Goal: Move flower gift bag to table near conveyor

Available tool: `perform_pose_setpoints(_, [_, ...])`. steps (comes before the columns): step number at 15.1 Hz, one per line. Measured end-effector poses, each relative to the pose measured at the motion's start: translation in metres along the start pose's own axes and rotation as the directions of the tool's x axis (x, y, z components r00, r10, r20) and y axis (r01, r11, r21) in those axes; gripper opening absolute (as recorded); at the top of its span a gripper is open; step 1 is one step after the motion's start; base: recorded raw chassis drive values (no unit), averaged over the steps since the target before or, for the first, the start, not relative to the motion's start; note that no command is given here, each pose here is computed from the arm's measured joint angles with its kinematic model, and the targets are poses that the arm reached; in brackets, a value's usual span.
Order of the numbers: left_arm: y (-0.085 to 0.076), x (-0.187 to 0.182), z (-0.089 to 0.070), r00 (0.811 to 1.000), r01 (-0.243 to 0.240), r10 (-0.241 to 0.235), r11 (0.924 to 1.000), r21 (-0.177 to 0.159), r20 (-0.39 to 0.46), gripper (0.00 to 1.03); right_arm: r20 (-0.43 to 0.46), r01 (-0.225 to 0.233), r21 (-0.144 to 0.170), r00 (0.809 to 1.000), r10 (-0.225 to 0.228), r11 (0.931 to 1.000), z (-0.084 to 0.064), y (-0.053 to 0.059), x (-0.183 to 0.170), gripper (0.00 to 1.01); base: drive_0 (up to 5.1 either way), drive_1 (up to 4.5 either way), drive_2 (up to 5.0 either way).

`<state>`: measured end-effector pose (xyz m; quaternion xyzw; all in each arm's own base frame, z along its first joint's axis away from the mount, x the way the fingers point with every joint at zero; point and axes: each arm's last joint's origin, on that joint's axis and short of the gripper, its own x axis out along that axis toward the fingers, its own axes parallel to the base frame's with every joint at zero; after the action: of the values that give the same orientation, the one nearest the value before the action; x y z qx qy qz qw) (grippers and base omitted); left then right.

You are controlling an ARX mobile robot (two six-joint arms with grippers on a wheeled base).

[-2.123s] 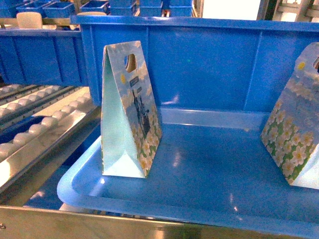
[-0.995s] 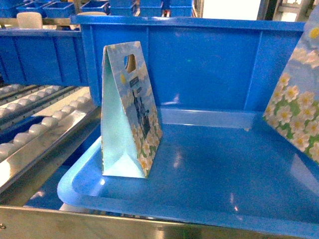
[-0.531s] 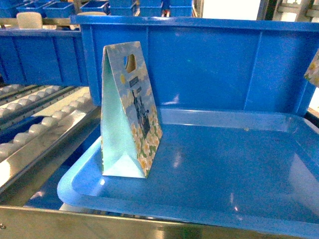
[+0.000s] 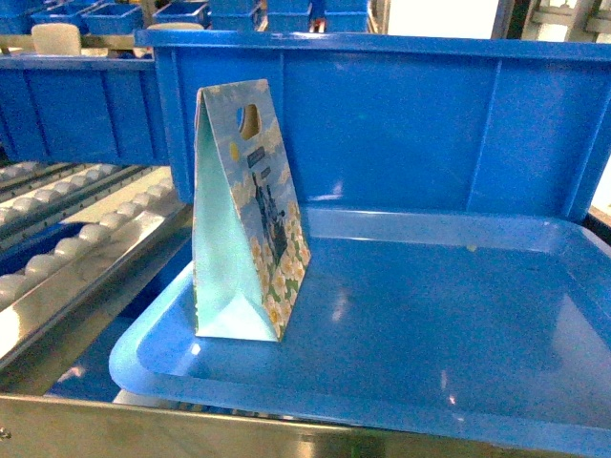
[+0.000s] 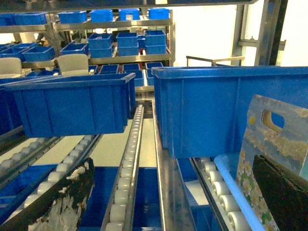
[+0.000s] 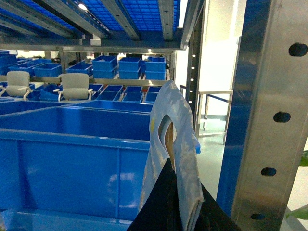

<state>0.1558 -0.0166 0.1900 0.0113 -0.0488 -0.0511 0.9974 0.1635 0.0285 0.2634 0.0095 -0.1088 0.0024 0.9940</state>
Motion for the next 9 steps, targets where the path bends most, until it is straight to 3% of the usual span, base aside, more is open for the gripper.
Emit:
perform_pose_setpoints(5, [-0.001,0.005,0.000,1.000,-0.001,0.001,1.0000,-0.001,0.004,0.98,0.002,-0.005,0.001,1.000,0.005,1.0000,0.000,0.000,-0.001,0.02,0.0,0.00,0.0])
perform_pose_setpoints(9, [-0.007,0.023,0.005,0.999,0.030,-0.030,0.9995,-0.007,-0.012,0.98,0.002,-0.005,0.001,1.000,0.005,1.0000,0.000,0.000,-0.001,0.02,0.0,0.00,0.0])
